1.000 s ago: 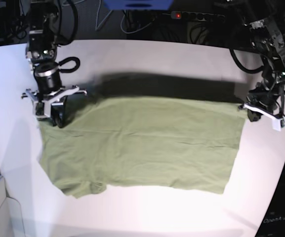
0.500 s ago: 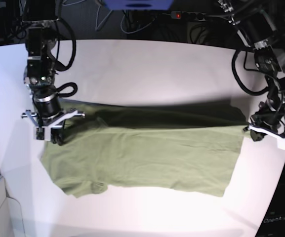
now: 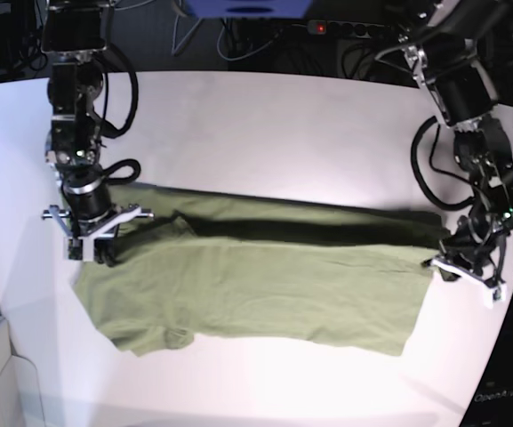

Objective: Fold the T-shirt properly
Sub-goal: 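Lift the shoulder edge and fold it over toward the hem with both grippers, then lower the folded edge onto the shirt body and release both grippers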

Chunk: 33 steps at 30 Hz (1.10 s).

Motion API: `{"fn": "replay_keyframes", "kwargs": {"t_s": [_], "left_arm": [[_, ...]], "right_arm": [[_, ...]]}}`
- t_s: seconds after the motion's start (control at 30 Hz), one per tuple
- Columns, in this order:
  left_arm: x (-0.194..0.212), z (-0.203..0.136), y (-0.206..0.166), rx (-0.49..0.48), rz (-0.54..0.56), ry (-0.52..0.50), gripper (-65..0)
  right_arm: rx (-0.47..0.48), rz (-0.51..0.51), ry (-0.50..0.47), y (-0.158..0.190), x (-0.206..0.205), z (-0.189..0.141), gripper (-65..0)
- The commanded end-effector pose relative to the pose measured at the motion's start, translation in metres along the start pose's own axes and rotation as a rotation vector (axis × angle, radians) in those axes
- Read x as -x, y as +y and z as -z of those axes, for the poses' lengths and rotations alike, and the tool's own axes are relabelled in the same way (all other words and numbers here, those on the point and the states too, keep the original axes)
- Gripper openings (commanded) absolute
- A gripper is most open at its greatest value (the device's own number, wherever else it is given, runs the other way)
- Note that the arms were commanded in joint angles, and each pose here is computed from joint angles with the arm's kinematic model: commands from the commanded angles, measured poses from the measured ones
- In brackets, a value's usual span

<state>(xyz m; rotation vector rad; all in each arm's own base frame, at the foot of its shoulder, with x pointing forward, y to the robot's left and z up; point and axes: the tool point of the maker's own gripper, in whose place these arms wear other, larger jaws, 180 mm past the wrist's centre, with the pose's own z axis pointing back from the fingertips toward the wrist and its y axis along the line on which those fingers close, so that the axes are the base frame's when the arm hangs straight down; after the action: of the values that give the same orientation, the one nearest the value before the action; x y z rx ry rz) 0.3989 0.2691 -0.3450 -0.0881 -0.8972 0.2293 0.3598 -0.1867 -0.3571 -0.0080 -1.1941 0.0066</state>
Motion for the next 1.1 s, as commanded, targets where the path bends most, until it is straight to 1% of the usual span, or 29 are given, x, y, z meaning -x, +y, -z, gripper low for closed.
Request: {"fn": "replay_keyframes", "kwargs": {"t_s": [0.0, 0.1, 0.2, 0.27, 0.33, 0.4, 0.5, 0.67, 0.8, 0.97, 1.0, 1.03, 1.07], "left_arm": [[-0.025, -0.003, -0.002, -0.006, 0.030, -0.060, -62.8], [-0.028, -0.001, -0.004, -0.022, 0.061, -0.058, -62.8], [-0.022, 0.002, 0.000, -0.032, 0.058, -0.038, -62.8], [-0.021, 0.004, 0.003, -0.035, 0.053, -0.043, -62.8], [-0.021, 0.008, 0.005, -0.034, 0.047, -0.057, -62.7], [-0.014, 0.013, 0.006, -0.032, 0.035, -0.050, -62.7], [-0.005, 0.018, 0.008, -0.031, 0.025, -0.035, -62.6], [-0.009, 0.019, 0.007, -0.028, 0.028, -0.059, -62.4], [-0.021, 0.020, 0.003, -0.018, 0.029, -0.078, -62.4], [-0.028, 0.021, 0.001, -0.013, 0.029, -0.103, -62.2], [-0.028, 0.021, 0.001, -0.013, 0.029, -0.104, -61.1], [-0.029, 0.020, 0.002, -0.015, 0.029, -0.108, -58.8], [-0.030, 0.020, 0.005, -0.024, 0.029, -0.110, -54.7]], "right_arm": [[0.002, -0.024, -0.072, -0.003, -0.024, 0.003, -64.1], [0.011, -0.050, -0.055, -0.004, -0.017, 0.005, -64.1], [0.019, -0.079, -0.059, -0.004, -0.020, 0.007, -64.1], [0.021, -0.087, -0.061, -0.005, -0.021, 0.008, -64.1], [0.022, -0.087, -0.062, -0.005, -0.022, 0.008, -64.1], [0.022, -0.087, -0.073, -0.005, -0.027, 0.010, -64.1], [0.025, -0.087, -0.062, -0.007, -0.024, 0.013, -64.1], [0.027, -0.083, -0.046, -0.008, -0.019, 0.017, -64.1], [0.028, -0.079, -0.023, -0.009, -0.010, 0.019, -63.8], [0.029, -0.078, -0.023, -0.010, -0.010, 0.020, -63.5], [0.029, -0.078, -0.022, -0.010, -0.010, 0.021, -63.4], [0.030, -0.080, -0.022, -0.010, -0.010, 0.021, -63.3], [0.030, -0.079, -0.028, -0.010, -0.014, 0.022, -61.8]]}}
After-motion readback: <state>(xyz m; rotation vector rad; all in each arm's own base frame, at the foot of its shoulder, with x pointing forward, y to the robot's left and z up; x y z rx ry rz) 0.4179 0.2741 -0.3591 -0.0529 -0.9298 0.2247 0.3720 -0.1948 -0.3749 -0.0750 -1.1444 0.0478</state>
